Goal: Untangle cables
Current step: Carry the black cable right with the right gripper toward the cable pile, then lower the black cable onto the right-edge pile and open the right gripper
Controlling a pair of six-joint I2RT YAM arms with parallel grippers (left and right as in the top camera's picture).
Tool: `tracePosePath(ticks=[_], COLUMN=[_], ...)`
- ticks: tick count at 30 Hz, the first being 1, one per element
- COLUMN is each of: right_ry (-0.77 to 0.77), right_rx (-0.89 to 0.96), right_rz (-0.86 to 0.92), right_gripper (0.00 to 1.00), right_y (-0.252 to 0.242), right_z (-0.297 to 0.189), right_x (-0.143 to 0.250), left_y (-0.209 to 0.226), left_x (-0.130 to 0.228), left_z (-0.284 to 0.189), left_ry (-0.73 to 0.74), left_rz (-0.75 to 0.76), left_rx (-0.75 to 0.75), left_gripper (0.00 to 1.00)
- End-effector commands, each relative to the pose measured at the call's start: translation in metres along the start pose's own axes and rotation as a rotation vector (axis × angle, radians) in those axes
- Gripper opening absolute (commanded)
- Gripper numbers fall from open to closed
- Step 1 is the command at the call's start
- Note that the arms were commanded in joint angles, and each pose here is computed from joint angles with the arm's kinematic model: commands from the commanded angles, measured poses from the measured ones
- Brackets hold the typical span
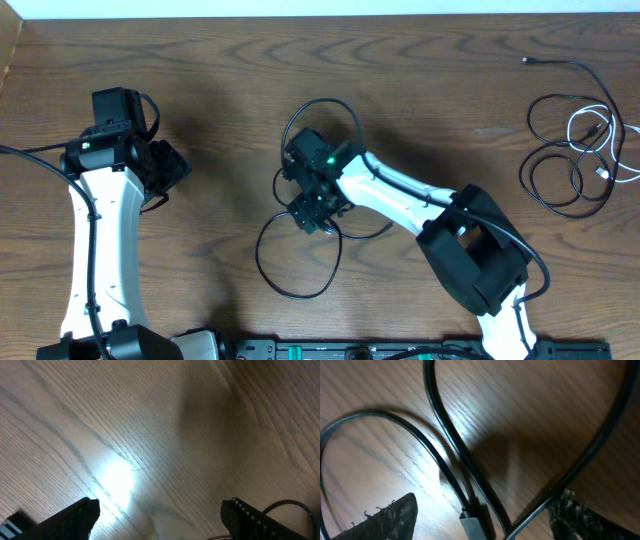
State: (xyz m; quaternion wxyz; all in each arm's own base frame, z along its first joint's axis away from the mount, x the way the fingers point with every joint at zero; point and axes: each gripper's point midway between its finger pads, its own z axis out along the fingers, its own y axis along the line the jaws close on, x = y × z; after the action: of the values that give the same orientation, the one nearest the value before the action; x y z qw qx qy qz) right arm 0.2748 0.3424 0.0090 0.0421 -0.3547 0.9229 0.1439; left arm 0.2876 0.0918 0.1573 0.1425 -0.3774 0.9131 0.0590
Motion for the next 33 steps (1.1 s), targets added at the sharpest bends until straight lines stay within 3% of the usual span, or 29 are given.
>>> tracePosePath(ticks=[1, 7, 9, 10, 13, 15, 18, 23, 28, 31, 33], right_ry=[0.018, 0.005, 0.012, 0.013, 0.011, 0.017, 0.001, -0.077, -0.341, -0.502, -0.523], right_rx=[0.017, 0.244, 0.250, 0.250, 0.251, 0.255, 0.317, 0.396, 0.483, 0.640, 0.696], right_rz=[-0.016, -0.110, -0.127, -0.131, -0.036, 0.013, 0.099, 0.186, 0.406, 0.619, 0.697], right_gripper=[0.79, 0.73, 0.57, 0.42, 0.13, 0.01, 0.01, 0.01, 0.01, 0.01, 0.01], right_y=[0.012, 0.009, 0.014, 0.016, 0.016, 0.015, -0.001, -0.041, -0.125, -0.223, -0.261], right_z=[0.014, 0.021, 0.024, 0.025, 0.025, 0.025, 0.019, -0.033, -0.159, -0.263, -0.290], right_x=[0.005, 0.007, 0.010, 0.011, 0.014, 0.016, 0.015, -0.009, -0.031, 0.005, 0.030], left_y=[0.001, 0.001, 0.001, 0.001, 0.001, 0.001, 0.001, 0.001, 0.001, 0.001, 0.001], left_x=[-0.004, -0.004, -0.004, -0.004, -0.004, -0.004, -0.004, -0.004, -0.004, -0.004, -0.004], left_z=[-0.007, -0.007, -0.007, -0.007, -0.007, -0.007, -0.007, -0.007, -0.007, -0.007, -0.007], left_ry=[-0.020, -0.020, -0.020, -0.020, -0.020, -0.020, -0.020, -0.020, -0.020, -0.020, -0.020], left_rz=[-0.022, -0.022, -0.023, -0.022, -0.022, -0.022, -0.022, -0.022, -0.022, -0.022, -0.022], left_rx=[0.008, 0.008, 0.008, 0.008, 0.008, 0.008, 0.008, 0.008, 0.008, 0.008, 0.008], left_gripper=[0.83, 0.83, 0.83, 0.83, 0.83, 0.83, 0.83, 0.83, 0.83, 0.83, 0.83])
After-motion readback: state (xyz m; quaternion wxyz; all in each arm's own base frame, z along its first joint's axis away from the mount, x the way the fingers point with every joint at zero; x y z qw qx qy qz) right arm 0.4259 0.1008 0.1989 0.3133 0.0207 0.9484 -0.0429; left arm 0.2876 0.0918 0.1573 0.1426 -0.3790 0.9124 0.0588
